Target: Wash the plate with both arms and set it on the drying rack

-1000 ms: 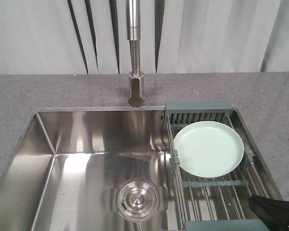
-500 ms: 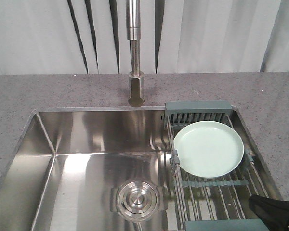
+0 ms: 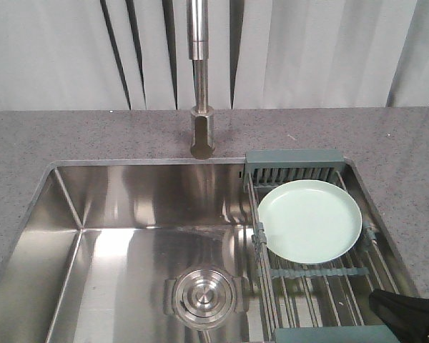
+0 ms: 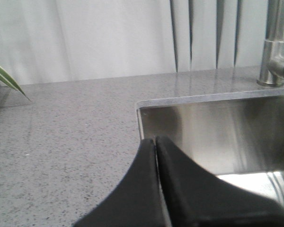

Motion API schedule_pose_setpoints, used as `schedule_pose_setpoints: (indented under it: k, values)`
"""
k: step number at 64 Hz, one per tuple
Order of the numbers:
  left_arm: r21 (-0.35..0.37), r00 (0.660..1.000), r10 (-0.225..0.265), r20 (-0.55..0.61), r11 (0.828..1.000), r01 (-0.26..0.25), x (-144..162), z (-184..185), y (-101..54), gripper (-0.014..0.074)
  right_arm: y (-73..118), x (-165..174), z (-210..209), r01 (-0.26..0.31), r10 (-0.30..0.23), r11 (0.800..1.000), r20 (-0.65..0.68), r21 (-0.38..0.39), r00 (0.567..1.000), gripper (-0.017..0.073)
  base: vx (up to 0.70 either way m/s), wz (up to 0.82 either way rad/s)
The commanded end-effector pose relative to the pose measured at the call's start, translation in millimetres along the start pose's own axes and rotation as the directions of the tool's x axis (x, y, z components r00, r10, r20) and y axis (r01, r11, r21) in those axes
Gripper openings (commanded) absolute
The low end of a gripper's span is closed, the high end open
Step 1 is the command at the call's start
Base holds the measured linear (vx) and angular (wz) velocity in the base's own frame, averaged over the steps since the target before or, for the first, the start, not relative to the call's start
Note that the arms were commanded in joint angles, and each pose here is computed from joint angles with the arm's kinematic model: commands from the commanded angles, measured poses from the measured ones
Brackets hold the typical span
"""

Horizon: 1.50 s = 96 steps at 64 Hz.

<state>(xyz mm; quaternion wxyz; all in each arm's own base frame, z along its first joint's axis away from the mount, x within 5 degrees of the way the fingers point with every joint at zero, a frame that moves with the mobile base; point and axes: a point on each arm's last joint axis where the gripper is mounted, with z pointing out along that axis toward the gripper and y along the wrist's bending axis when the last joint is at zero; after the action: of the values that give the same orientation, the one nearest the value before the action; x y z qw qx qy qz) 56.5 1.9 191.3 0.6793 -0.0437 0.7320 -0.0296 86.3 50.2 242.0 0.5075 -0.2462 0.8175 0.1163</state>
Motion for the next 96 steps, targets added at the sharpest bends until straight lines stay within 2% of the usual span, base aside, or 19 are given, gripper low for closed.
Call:
schedule_pose_setpoints:
  k: [1, 7, 11, 14, 75, 80, 84, 96]
  values:
    - [0.017, 0.992, -0.046, 0.121, 0.999, 0.044, -16, -4, -2.3, -0.0006, -0.2, -14, -3, 0.009, -0.009, 1.000, 0.090, -0.001, 0.996, -0.0004, 0.00, 0.00]
    - [0.019, 0.987, -0.113, 0.116, 0.994, 0.111, -16, -3, -2.1, -0.0006, -0.2, -14, -3, 0.009, -0.009, 1.000, 0.090, -0.001, 0.996, -0.0004, 0.00, 0.00]
    - [0.029, 0.978, -0.173, 0.112, 0.985, 0.171, -16, -3, -2.4, -0.0006, -0.2, -14, -3, 0.009, -0.009, 1.000, 0.090, -0.001, 0.996, -0.0004, 0.00, 0.00]
    - [0.034, 0.973, -0.201, 0.110, 0.980, 0.198, -16, -3, -2.6, -0.0006, -0.2, -14, -3, 0.009, -0.009, 1.000, 0.090, -0.001, 0.996, -0.0004, 0.00, 0.00]
    - [0.034, 0.974, -0.201, 0.109, 0.980, 0.198, -16, -3, -2.6, -0.0006, -0.2, -14, -3, 0.009, -0.009, 1.000, 0.089, -0.001, 0.996, -0.0004, 0.00, 0.00]
    - [0.034, 0.974, -0.201, 0.109, 0.980, 0.198, -16, -3, -2.6, -0.0006, -0.5, -14, -3, 0.027, -0.027, 1.000, 0.088, 0.003, 0.996, -0.0004, 0.00, 0.00]
    - [0.034, 0.974, -0.201, 0.109, 0.980, 0.198, -16, -3, -2.6, -0.0006, -0.3, -14, -3, 0.022, -0.023, 1.000, 0.088, 0.002, 0.996, -0.0004, 0.00, 0.00]
    - [0.034, 0.974, -0.201, 0.109, 0.980, 0.198, -16, -3, -2.6, -0.0006, 2.3, 8, 4, 0.034, -0.033, 0.999, 0.133, -0.008, 0.991, -0.0004, 0.00, 0.00]
